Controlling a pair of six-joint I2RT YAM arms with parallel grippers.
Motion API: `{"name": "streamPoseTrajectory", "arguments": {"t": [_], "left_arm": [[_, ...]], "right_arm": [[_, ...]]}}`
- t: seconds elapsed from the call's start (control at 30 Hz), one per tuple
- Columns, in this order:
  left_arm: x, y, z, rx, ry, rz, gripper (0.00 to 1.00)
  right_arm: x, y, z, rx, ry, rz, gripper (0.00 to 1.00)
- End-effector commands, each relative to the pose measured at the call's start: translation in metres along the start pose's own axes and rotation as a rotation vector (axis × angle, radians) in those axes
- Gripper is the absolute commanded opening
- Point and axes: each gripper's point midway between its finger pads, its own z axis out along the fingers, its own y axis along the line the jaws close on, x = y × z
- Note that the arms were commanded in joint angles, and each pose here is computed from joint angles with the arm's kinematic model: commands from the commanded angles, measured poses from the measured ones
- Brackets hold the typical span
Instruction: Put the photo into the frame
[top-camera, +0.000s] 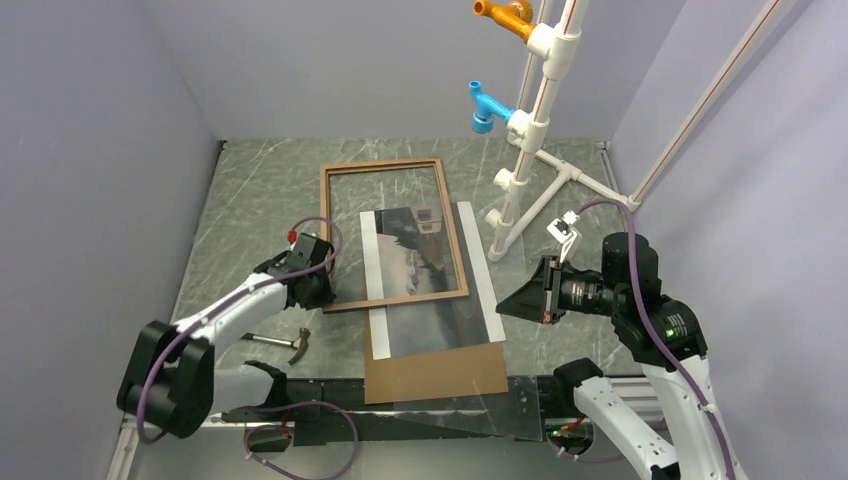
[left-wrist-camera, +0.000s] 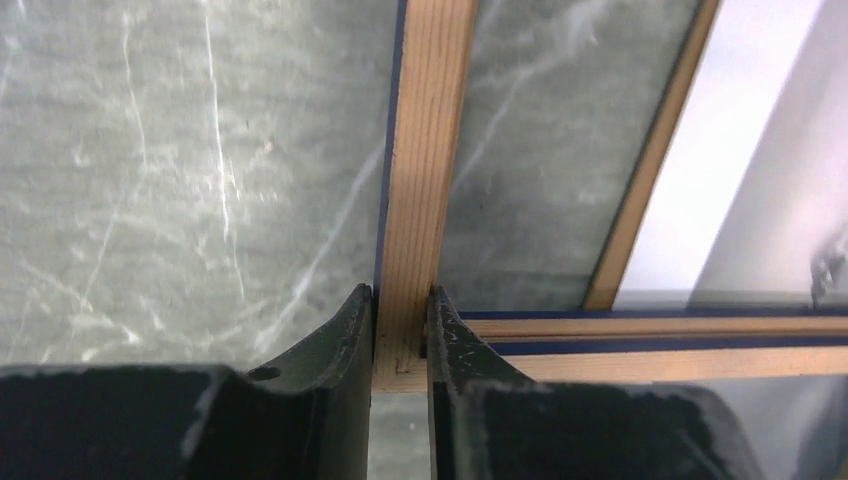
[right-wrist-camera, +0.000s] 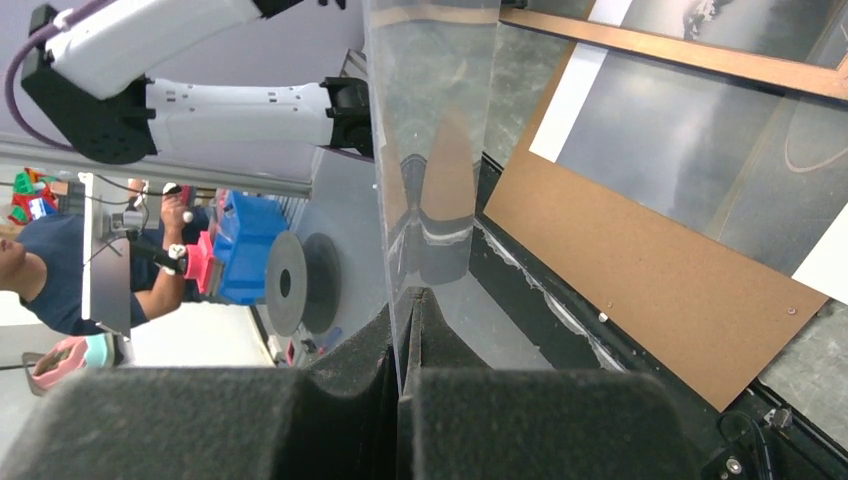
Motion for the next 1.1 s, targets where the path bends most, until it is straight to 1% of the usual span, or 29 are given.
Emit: {"name": "streamPoseTrajectory", "arguments": {"t": [0.0, 0.1, 0.27, 0.47, 0.73, 1.07], "left_arm": [[0.007, -0.010, -0.025, 0.061, -0.035, -0.011, 0.00], [0.020, -0.011, -0.035, 0.067, -0.032, -0.010, 0.00], [0.052, -0.028, -0.044, 0.146, -0.004, -0.006, 0.00], [0.085, -0.036, -0.053, 0.168, 0.030, 0.038, 0.00], [0.119, -0.035, -0.061, 0.151, 0.089, 0.072, 0.00], [0.146, -0.031, -0.069, 0.061, 0.126, 0.115, 0.00]], "right_arm": [[-0.008, 0.006, 0.006, -0.056, -0.013, -0.016, 0.00], [-0.009, 0.005, 0.009, -0.065, -0.011, -0.009, 0.00], [-0.008, 0.000, 0.013, -0.063, -0.005, 0.002, 0.00], [-0.006, -0.007, 0.017, -0.054, 0.005, 0.011, 0.00], [-0.001, -0.020, 0.023, -0.029, 0.017, 0.018, 0.00], [0.002, -0.034, 0.028, 0.004, 0.030, 0.019, 0.00]]}}
